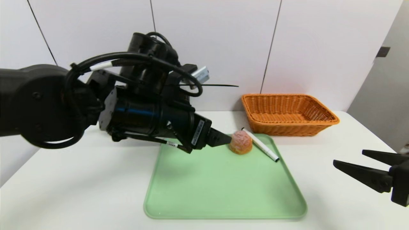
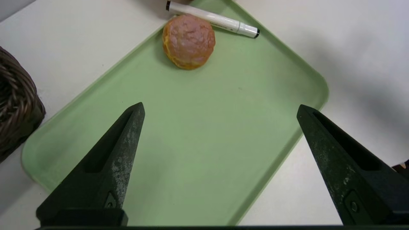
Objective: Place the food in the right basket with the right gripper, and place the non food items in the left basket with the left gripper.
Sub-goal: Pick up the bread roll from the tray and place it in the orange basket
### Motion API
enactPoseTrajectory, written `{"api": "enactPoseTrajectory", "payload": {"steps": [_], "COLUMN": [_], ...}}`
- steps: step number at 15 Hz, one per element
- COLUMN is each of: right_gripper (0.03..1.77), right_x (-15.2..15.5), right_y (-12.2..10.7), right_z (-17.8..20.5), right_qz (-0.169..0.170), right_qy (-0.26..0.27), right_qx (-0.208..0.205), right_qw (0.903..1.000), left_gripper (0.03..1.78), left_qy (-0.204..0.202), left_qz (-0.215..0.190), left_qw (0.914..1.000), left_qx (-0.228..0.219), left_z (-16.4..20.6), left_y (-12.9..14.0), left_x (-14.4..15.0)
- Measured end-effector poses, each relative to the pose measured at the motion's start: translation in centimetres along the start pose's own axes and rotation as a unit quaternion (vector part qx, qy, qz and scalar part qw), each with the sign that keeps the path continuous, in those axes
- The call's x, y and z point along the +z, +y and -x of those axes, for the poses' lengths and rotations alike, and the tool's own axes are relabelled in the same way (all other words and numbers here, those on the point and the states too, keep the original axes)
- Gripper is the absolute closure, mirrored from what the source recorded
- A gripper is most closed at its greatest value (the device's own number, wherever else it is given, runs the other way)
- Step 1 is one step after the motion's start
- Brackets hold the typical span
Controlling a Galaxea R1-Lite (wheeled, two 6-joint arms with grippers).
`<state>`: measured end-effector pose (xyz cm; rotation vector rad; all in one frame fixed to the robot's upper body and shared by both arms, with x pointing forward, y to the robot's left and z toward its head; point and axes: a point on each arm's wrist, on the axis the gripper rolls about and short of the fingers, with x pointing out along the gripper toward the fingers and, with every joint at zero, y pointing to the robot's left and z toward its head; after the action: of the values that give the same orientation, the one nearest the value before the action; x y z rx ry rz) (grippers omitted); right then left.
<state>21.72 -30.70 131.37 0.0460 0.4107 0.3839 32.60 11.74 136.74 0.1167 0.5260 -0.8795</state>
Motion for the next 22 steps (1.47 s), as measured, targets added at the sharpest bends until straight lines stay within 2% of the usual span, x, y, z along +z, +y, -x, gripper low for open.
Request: {"api": "enactPoseTrajectory", "payload": {"steps": [5,12,16,19,22], "right_gripper": [0.1,0.1,0.1,0.1,0.1], "right_x": [2.5,5.6,5.6,5.0,4.2], "right_y": [1.0,3.5,5.7,7.2,8.2], "right_z": [-4.4,-10.9,-15.0,-17.7,-19.5], "right_qz": [0.013,0.028,0.05,0.054,0.066], "right_qy": [0.043,0.136,0.17,0.19,0.204], "right_qx": [0.041,0.078,0.064,0.056,0.045], "right_qw": [0.9982,0.9872,0.9822,0.9788,0.9757], "left_gripper": [0.12,0.12,0.12,0.12,0.12], "left_qy": [0.014,0.003,0.007,0.011,-0.002], "left_qz": [-0.067,-0.076,-0.075,-0.073,-0.075], "left_qw": [0.9976,0.9968,0.9969,0.9969,0.9969], "left_qx": [-0.007,-0.024,-0.024,-0.024,-0.023], "left_z": [3.2,5.0,5.0,5.0,5.0], "left_y": [-0.7,-1.0,-1.0,-0.9,-1.0], "left_x": [-3.6,-5.7,-6.1,-6.3,-6.1]}}
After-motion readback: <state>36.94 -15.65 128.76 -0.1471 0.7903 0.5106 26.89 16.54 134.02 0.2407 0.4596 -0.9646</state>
